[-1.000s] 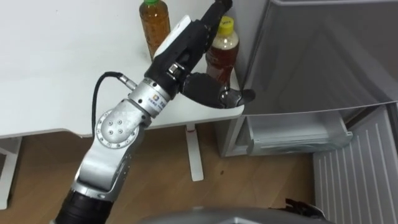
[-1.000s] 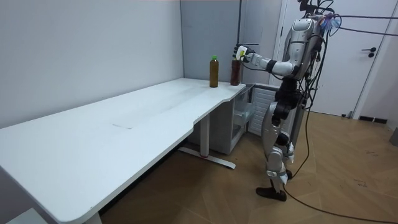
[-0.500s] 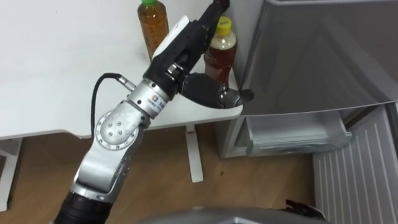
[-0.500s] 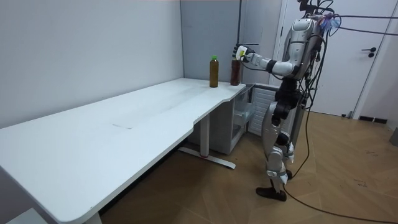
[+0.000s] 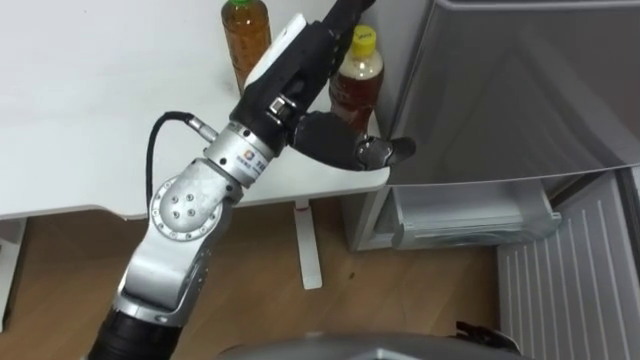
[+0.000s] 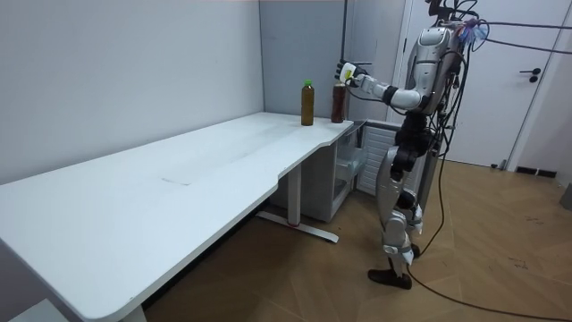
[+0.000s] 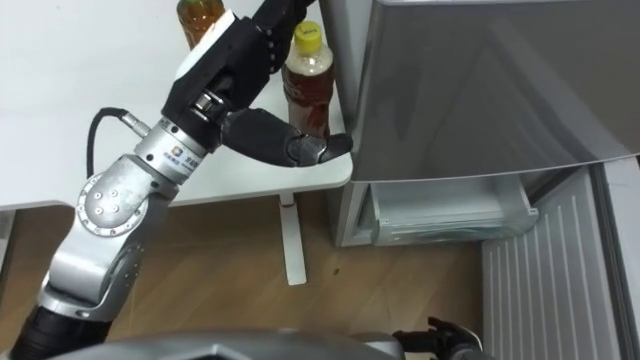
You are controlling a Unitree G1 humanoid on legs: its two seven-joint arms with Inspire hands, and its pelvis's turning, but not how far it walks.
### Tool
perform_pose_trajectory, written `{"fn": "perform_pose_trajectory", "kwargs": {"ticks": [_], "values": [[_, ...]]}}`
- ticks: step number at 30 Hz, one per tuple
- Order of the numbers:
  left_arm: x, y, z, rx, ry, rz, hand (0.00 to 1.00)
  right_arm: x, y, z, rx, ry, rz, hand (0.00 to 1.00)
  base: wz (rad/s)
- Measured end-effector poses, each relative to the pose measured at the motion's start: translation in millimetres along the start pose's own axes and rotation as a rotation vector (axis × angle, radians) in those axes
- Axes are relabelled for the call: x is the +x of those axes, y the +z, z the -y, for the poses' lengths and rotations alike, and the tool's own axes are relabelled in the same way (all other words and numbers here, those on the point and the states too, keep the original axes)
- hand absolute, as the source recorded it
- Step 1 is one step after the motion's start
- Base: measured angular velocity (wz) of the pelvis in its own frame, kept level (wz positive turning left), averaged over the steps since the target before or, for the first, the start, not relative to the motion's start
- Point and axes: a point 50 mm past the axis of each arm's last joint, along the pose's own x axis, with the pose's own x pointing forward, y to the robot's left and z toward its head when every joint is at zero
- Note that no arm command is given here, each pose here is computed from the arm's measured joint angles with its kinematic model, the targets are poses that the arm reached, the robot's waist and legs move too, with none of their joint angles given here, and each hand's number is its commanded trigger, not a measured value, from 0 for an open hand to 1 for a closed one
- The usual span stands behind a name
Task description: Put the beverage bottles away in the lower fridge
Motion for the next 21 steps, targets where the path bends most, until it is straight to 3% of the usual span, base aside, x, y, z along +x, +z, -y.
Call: {"fn": "perform_pose_trajectory", "kwargs": {"ticks": [7,14,21], "values": [[-0.1,0.0,-0.2,0.000,0.002,0.000,0.00,0.1,-0.6,-0.1,0.001,-0.011,-0.002,0.00,0.00],[-0.6,-0.5,-1.7,-0.113,0.019,0.023,0.00,0.3,-1.7,-1.5,0.000,-0.029,-0.004,0.00,0.00],[-4.7,-19.7,-4.8,-0.130,0.046,-0.060,0.00,0.2,-3.3,-2.0,-0.014,-0.029,-0.008,0.00,0.00]]}}
